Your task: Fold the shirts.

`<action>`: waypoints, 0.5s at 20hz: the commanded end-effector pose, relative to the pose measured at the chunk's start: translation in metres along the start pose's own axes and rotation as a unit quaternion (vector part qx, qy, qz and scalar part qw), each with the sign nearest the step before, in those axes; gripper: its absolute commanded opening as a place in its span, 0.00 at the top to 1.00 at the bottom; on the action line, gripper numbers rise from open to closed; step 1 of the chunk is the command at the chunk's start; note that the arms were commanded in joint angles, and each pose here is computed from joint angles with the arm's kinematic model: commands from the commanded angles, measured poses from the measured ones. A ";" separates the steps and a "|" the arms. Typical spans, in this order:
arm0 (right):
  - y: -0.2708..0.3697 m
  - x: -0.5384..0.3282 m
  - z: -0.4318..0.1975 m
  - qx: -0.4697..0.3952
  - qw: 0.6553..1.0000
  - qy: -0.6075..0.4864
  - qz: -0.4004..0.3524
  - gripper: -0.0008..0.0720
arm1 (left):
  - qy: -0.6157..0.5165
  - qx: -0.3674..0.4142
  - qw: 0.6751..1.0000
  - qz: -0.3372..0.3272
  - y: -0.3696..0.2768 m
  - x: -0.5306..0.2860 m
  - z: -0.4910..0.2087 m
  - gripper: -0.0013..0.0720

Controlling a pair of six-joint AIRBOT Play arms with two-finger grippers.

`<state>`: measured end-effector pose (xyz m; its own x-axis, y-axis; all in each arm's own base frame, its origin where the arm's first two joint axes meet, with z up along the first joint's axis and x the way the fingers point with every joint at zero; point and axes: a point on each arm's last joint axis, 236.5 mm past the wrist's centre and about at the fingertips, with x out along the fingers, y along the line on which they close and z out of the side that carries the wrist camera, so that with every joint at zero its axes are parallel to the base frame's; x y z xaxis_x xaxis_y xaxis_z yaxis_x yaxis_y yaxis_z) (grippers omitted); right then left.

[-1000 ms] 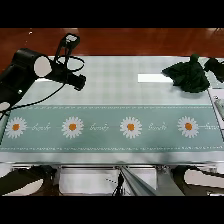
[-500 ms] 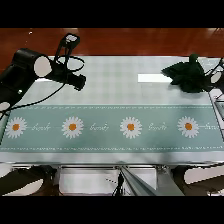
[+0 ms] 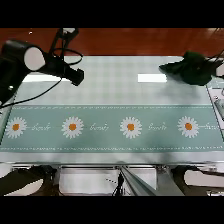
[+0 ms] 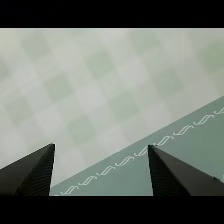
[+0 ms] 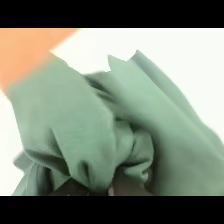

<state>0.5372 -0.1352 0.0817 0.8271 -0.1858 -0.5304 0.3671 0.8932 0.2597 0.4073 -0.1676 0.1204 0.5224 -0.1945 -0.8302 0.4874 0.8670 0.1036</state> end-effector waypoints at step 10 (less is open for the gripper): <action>0.190 -0.398 0.123 -0.081 0.908 -0.293 0.287 0.96 | -0.215 -0.011 0.976 0.030 0.017 -0.264 0.071 0.01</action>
<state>0.3818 0.0158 0.4108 0.9913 0.0557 0.1192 -0.0800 0.9743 0.2104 0.3616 -0.1475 0.3332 0.7457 -0.2881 -0.6008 0.4463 0.8855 0.1294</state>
